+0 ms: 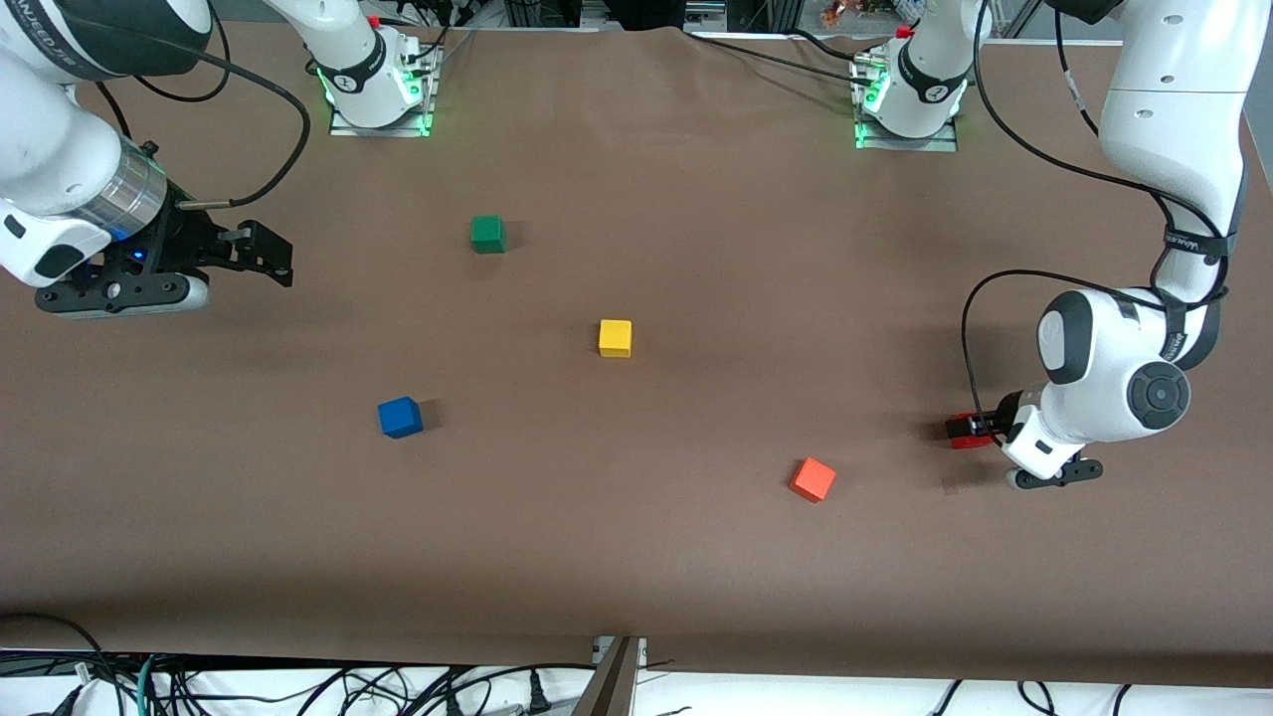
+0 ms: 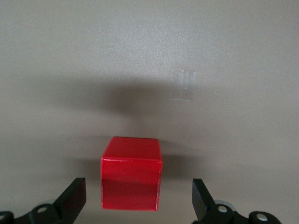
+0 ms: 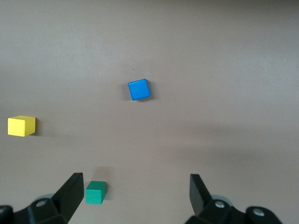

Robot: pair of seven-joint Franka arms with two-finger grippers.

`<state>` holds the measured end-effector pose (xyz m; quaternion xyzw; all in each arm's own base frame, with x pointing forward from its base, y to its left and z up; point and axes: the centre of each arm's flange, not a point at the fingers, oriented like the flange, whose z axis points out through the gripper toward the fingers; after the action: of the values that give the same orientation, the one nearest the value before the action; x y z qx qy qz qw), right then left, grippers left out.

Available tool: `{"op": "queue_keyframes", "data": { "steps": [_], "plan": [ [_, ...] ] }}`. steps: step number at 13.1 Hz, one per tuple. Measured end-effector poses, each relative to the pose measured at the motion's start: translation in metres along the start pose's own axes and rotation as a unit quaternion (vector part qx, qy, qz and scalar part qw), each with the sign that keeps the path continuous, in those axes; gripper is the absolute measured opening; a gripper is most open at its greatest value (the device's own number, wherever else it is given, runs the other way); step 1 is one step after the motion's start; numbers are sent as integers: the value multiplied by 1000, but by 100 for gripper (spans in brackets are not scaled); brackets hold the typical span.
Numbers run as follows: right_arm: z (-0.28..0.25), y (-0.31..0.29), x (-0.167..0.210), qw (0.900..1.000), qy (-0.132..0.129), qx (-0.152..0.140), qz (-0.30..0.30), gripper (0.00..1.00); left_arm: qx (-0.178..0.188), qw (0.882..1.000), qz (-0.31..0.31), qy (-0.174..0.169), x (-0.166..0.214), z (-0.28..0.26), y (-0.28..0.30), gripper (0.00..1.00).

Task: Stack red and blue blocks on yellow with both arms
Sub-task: 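Close the left gripper on the red cube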

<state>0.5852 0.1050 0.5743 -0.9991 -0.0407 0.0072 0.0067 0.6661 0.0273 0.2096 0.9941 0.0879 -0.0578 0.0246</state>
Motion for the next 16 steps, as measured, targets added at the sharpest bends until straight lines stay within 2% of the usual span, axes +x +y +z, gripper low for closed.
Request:
{"op": "queue_keyframes", "data": {
  "steps": [2,4,7,8,9,11,16],
  "plan": [
    [0,0,0,1000,0,0,0,100,0,1000,0,1,-1,3,0,100],
    [0,0,0,1000,0,0,0,100,0,1000,0,2,-1,3,0,86],
    [0,0,0,1000,0,0,0,100,0,1000,0,1,-2,4,-1,81],
    [0,0,0,1000,0,0,0,100,0,1000,0,0,-2,4,-1,74],
    [0,0,0,1000,0,0,0,100,0,1000,2,0,-2,5,-1,74],
    [0,0,0,1000,0,0,0,100,0,1000,16,0,-2,4,-2,56],
    [0,0,0,1000,0,0,0,100,-2,1000,25,8,1,-4,-3,56]
  ]
}}
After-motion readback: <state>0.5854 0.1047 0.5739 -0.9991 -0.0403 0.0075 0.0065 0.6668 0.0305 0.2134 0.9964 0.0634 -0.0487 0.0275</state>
